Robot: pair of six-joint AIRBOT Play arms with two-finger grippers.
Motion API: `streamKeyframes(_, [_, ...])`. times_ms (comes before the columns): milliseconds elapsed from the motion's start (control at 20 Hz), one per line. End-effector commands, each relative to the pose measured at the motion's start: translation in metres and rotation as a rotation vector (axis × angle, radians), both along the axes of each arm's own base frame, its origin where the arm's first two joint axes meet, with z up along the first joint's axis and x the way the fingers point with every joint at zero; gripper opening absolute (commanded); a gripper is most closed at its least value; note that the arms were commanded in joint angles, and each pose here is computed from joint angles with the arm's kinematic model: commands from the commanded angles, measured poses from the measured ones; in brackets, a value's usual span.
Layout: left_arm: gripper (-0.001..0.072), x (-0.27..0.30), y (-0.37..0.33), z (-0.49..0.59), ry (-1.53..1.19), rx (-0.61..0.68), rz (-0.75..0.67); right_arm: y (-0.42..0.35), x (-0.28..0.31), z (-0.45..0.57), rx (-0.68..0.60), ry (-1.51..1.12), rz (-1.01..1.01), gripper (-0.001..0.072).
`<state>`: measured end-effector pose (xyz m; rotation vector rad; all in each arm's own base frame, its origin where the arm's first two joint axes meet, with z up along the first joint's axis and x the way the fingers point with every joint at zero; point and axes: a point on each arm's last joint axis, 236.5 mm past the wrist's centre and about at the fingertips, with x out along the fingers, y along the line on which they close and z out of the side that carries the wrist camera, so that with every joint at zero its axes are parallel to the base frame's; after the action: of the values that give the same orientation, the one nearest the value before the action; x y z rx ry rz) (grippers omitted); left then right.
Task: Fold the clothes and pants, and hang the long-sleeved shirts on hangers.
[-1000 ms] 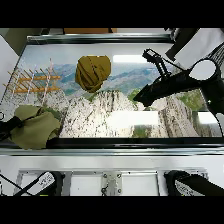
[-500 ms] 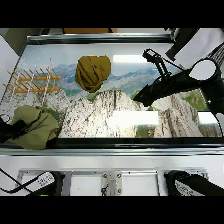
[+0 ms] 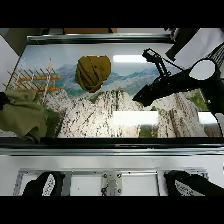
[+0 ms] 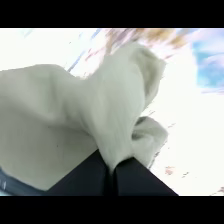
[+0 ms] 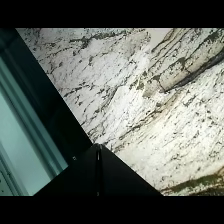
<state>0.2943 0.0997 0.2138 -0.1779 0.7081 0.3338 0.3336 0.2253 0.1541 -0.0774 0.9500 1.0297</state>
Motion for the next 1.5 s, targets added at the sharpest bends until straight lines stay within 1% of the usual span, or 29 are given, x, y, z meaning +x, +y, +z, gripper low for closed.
streamKeyframes(0, [0.0017,-0.041,-0.082,0.099,-0.269,0.047,-0.250,0.020,-0.008,0.020,0.118,0.025,0.022,0.0021])
streamKeyframes(50, [0.0016,-0.052,-0.102,0.118,-0.328,0.025,-0.317,0.025,-0.010,0.027,0.158,0.034,0.029,0.0022])
streamKeyframes(150, [0.0016,-0.071,-0.140,0.147,-0.416,-0.055,-0.446,0.031,-0.013,0.035,0.198,0.039,0.037,0.0021])
streamKeyframes(250, [0.0017,-0.083,-0.173,0.164,-0.448,-0.139,-0.573,0.024,-0.007,0.038,0.186,0.022,0.014,0.0018])
streamKeyframes(300, [0.0016,-0.085,-0.191,0.169,-0.445,-0.169,-0.643,0.013,0.002,0.039,0.162,0.017,-0.042,0.0018])
streamKeyframes(400, [0.0016,-0.086,-0.231,0.168,-0.405,-0.199,-0.789,-0.022,0.027,0.041,0.090,-0.018,-0.222,0.0018])
streamKeyframes(450, [0.0017,-0.084,-0.251,0.161,-0.371,-0.202,-0.853,-0.044,0.038,0.046,0.062,-0.044,-0.322,0.0017])
streamKeyframes(550, [0.0016,-0.072,-0.291,0.134,-0.272,-0.160,-0.944,-0.086,0.050,0.058,0.029,-0.085,-0.498,0.0018])
streamKeyframes(650, [0.0017,-0.052,-0.325,0.095,-0.152,-0.073,-0.987,-0.119,0.051,0.070,0.016,-0.108,-0.618,0.0018])
streamKeyframes(850, [0.0017,0.019,-0.401,0.012,-0.034,0.033,-1.032,-0.154,0.048,0.087,0.018,-0.155,-0.711,0.0018])
streamKeyframes(950, [0.0017,0.059,-0.438,-0.024,-0.043,0.009,-1.035,-0.163,0.049,0.089,0.017,-0.159,-0.735,0.0018])
streamKeyframes(1050, [0.0019,0.088,-0.472,-0.050,-0.019,-0.084,-1.027,-0.169,0.050,0.087,0.005,-0.162,-0.749,0.0018])
streamKeyframes(1100, [0.0213,0.102,-0.484,-0.060,0.002,-0.121,-1.017,-0.173,0.050,0.086,-0.010,-0.165,-0.754,0.0018])
streamKeyframes(1150, [0.0529,0.116,-0.489,-0.067,0.016,-0.138,-1.004,-0.177,0.050,0.084,-0.030,-0.170,-0.761,0.0018])
streamKeyframes(1200, [0.0680,0.129,-0.486,-0.074,0.041,-0.137,-0.981,-0.181,0.051,0.082,-0.046,-0.174,-0.768,0.0018])
streamKeyframes(1300, [0.0678,0.146,-0.457,-0.089,0.144,-0.132,-0.904,-0.186,0.051,0.080,-0.068,-0.179,-0.776,0.0018])
streamKeyframes(1450, [0.0678,0.137,-0.392,-0.124,0.359,-0.101,-0.798,-0.186,0.051,0.080,-0.071,-0.179,-0.776,0.0018])
